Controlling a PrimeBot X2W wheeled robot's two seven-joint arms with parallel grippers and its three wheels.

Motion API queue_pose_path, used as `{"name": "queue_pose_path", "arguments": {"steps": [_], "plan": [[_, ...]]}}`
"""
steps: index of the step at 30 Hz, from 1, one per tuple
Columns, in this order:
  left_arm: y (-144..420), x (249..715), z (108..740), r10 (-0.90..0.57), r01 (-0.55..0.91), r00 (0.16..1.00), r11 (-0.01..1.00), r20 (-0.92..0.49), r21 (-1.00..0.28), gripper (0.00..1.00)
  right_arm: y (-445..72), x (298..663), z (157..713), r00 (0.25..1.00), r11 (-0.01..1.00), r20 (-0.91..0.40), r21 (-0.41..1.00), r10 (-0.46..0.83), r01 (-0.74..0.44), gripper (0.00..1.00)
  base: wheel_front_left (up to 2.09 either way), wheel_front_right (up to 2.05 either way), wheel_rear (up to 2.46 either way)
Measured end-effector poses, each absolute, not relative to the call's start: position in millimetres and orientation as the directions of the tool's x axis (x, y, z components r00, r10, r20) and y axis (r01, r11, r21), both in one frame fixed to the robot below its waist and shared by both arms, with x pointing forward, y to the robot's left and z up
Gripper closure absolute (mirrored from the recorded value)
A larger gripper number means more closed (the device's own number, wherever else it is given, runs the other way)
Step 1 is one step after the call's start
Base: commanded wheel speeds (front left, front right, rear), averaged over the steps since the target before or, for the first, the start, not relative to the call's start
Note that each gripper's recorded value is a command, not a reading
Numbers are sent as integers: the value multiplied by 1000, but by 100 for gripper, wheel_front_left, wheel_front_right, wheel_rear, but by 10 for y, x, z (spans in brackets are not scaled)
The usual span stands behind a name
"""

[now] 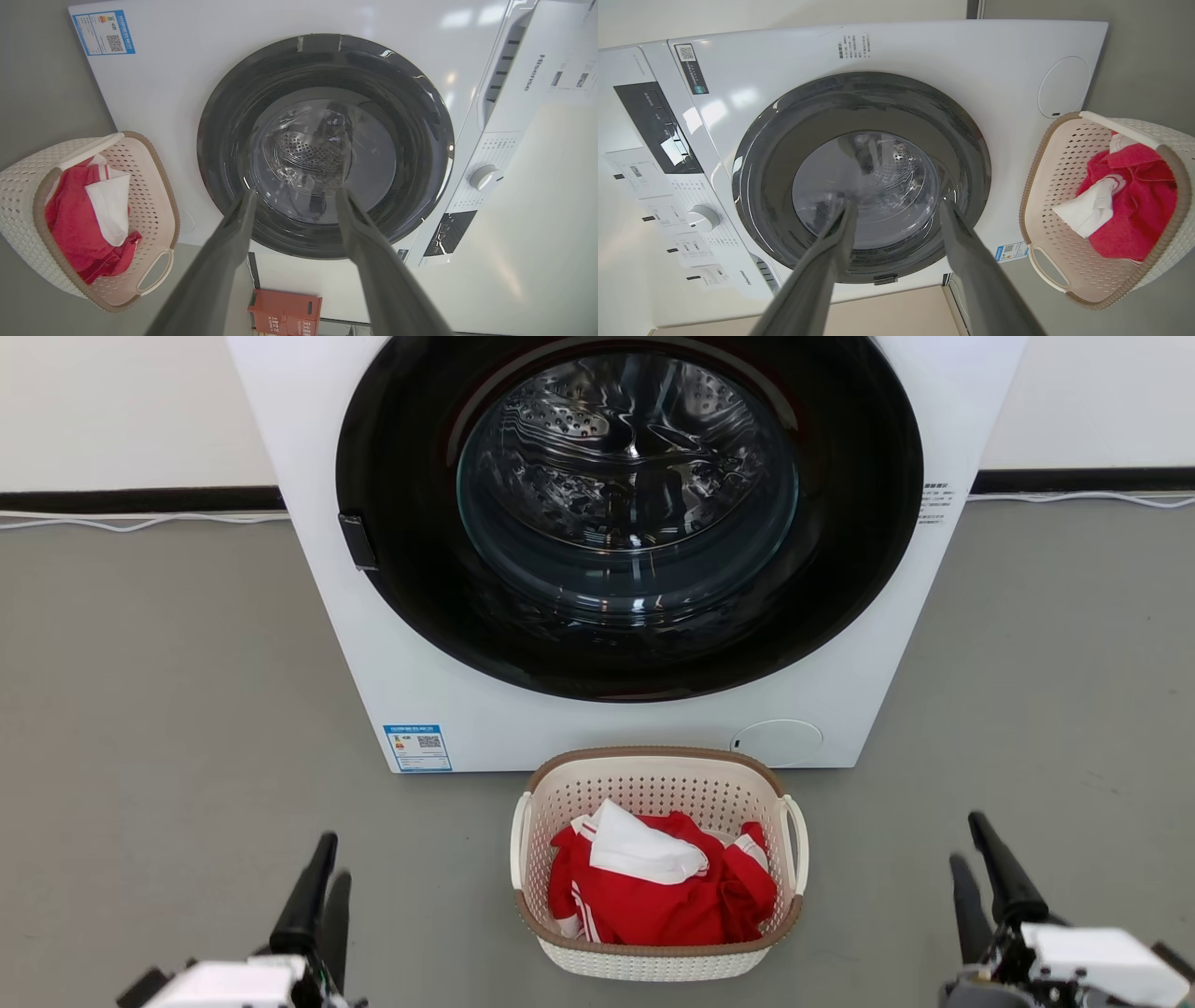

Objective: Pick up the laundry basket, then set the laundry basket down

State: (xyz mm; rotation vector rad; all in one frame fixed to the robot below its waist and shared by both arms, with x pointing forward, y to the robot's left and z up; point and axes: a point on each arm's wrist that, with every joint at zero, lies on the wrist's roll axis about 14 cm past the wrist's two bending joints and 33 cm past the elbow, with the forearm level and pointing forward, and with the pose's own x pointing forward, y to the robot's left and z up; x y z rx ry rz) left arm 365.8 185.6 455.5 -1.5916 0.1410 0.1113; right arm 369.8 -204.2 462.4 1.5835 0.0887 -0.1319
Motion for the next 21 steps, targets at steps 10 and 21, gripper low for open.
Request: {"name": "queue_pose_path", "arguments": {"steps": [10,21], "plan": [[1844,3564,4412,-8,-203,979,-21,-203,-979,0,-2047,3626,4523,985,-21,-170,985,-42,169,0,0,0,0],[1849,3566,4407,4,-207,978,43,-207,-977,0,-2063,3647,4574,986,86,-158,983,-52,162,0,0,0,0]]}}
